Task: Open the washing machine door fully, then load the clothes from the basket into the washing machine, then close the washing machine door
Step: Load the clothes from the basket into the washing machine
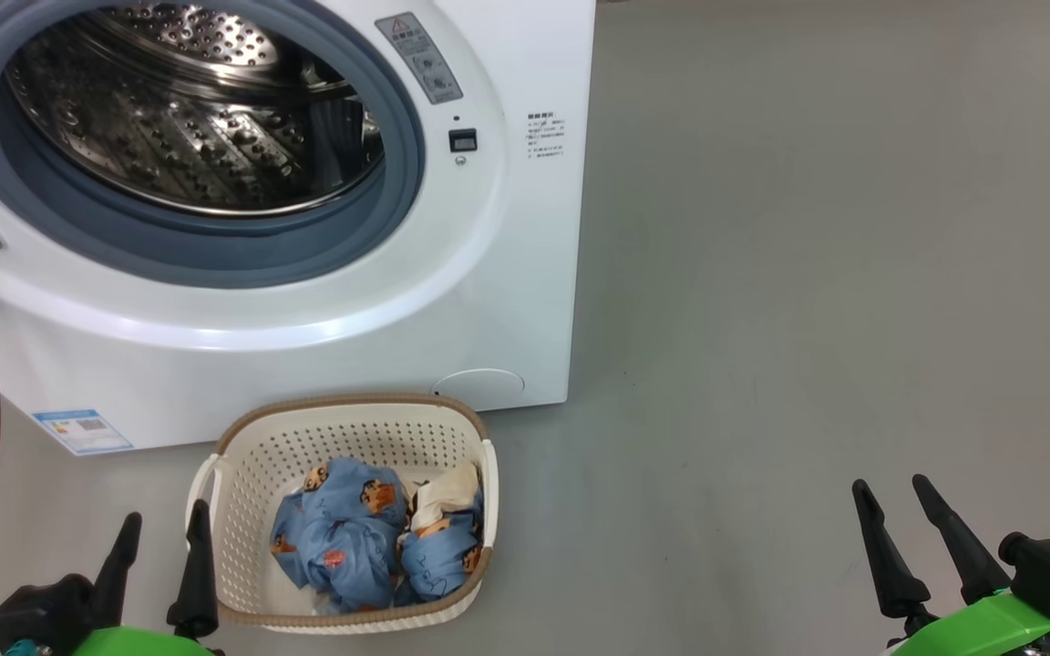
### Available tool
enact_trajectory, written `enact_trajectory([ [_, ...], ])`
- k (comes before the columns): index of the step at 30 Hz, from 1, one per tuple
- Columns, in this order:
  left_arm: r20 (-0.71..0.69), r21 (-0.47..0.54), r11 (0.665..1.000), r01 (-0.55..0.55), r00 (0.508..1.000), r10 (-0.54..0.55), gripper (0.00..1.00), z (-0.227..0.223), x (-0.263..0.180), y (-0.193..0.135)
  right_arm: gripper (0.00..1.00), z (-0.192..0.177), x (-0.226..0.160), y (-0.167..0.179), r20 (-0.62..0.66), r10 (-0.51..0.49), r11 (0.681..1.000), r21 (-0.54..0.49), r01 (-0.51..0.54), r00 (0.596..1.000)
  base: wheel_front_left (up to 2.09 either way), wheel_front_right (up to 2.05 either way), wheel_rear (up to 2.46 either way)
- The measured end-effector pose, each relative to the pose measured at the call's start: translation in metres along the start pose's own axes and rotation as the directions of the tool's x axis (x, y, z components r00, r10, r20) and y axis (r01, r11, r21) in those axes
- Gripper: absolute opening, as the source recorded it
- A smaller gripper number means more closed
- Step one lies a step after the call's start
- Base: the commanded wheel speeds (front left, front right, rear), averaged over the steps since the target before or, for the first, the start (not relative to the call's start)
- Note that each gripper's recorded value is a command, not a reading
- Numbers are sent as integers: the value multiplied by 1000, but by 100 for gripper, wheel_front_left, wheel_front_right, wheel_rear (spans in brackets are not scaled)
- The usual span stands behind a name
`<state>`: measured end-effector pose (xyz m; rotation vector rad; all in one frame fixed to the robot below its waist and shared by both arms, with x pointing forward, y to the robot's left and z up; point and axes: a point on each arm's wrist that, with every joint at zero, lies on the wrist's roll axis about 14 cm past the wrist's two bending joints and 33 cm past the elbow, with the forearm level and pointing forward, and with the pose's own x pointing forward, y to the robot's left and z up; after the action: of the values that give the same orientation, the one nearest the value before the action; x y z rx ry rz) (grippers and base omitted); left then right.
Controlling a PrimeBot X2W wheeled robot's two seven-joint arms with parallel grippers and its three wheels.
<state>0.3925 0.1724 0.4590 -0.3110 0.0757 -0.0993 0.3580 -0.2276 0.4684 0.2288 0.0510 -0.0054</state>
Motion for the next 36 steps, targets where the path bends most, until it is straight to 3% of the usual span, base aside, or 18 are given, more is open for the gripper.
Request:
enact_trajectory([
  [14,3,-6,1000,-11,1000,11,100,1,2,4,100,-2,2,1,-4,1,1000,4,-1,1000,74,-106,32],
  [25,-10,-5,1000,-13,1000,13,100,-5,3,1,100,-5,4,2,-14,3,1000,6,-3,1000,11,-12,1],
  [36,-154,-19,1000,16,988,-19,100,-52,12,-10,100,-13,18,9,-28,5,1000,24,-4,1000,0,0,0],
])
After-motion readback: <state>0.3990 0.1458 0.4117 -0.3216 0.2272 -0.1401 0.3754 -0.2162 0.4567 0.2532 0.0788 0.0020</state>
